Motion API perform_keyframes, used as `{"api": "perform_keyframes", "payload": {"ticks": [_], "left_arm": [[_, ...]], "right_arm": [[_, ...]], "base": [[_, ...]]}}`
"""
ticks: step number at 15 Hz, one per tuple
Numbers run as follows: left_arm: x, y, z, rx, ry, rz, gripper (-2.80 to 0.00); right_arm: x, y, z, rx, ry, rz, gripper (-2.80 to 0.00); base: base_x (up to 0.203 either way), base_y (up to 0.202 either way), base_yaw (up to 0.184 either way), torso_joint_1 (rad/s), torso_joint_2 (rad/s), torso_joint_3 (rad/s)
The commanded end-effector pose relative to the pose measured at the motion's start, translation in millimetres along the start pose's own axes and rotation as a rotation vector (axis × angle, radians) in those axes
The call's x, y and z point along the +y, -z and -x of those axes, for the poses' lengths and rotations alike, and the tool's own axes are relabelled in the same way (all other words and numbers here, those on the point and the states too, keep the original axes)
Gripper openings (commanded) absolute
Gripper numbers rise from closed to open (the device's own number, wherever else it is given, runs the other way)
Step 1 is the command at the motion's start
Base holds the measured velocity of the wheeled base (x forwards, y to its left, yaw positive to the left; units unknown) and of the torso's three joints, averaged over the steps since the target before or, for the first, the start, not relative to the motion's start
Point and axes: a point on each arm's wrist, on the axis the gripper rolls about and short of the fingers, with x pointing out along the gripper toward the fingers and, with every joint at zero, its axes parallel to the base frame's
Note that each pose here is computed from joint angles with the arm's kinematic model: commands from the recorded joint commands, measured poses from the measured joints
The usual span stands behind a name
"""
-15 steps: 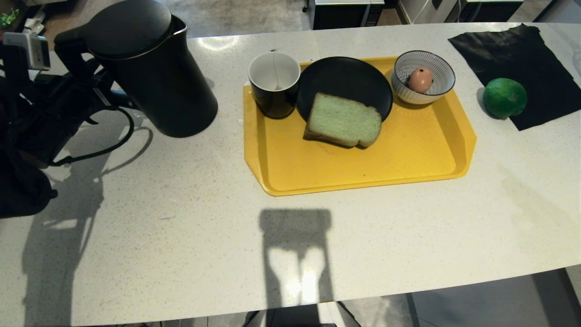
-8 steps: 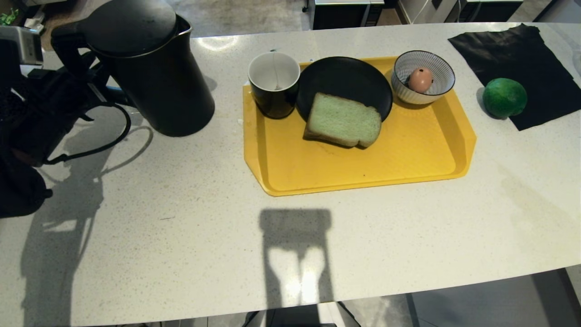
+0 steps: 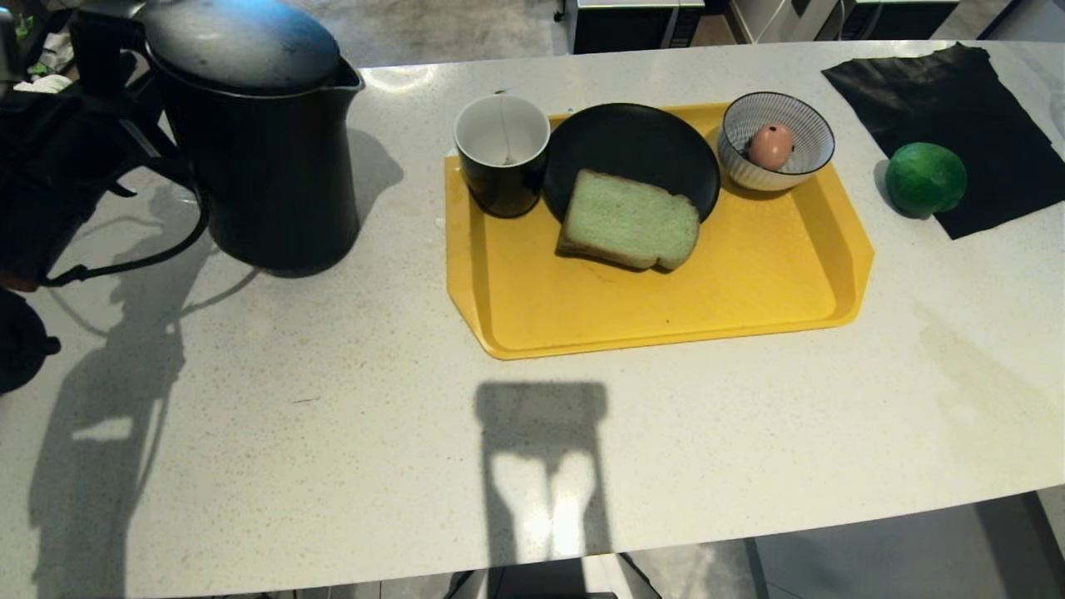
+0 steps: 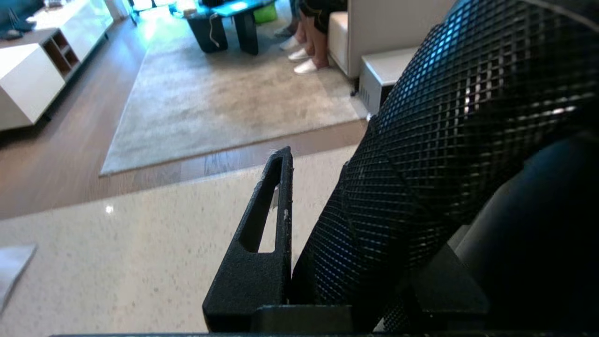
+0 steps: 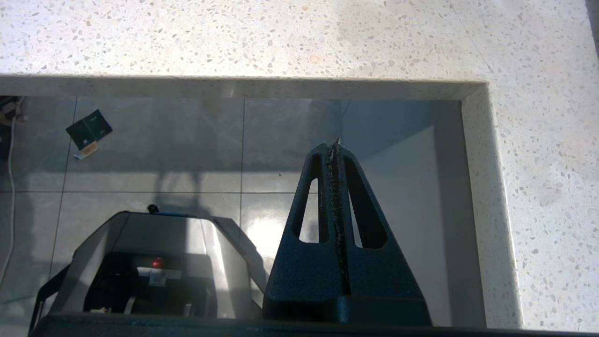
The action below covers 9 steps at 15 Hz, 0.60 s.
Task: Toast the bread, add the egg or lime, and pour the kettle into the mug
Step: Pick up the kettle
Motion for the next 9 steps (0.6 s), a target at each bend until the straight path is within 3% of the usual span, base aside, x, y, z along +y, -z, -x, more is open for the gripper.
{"api": "perform_keyframes", "payload": {"ticks": [1, 9], "left_arm": [[-0.7, -25.9, 4.3, -0.064, -0.002, -0.014, -2.80], [-3.9, -86.6, 21.7, -0.196, -0.002, -0.044, -2.80]], "right_arm": [[0.0, 0.3, -0.1, 0.001, -0.001, 0.001, -2.80], [0.0, 0.3, -0.2, 0.002, -0.001, 0.001, -2.80]], "base": [[0.000, 0.000, 0.000, 0.000, 0.00, 0.000], [0.000, 0.000, 0.000, 0.000, 0.00, 0.000]]}}
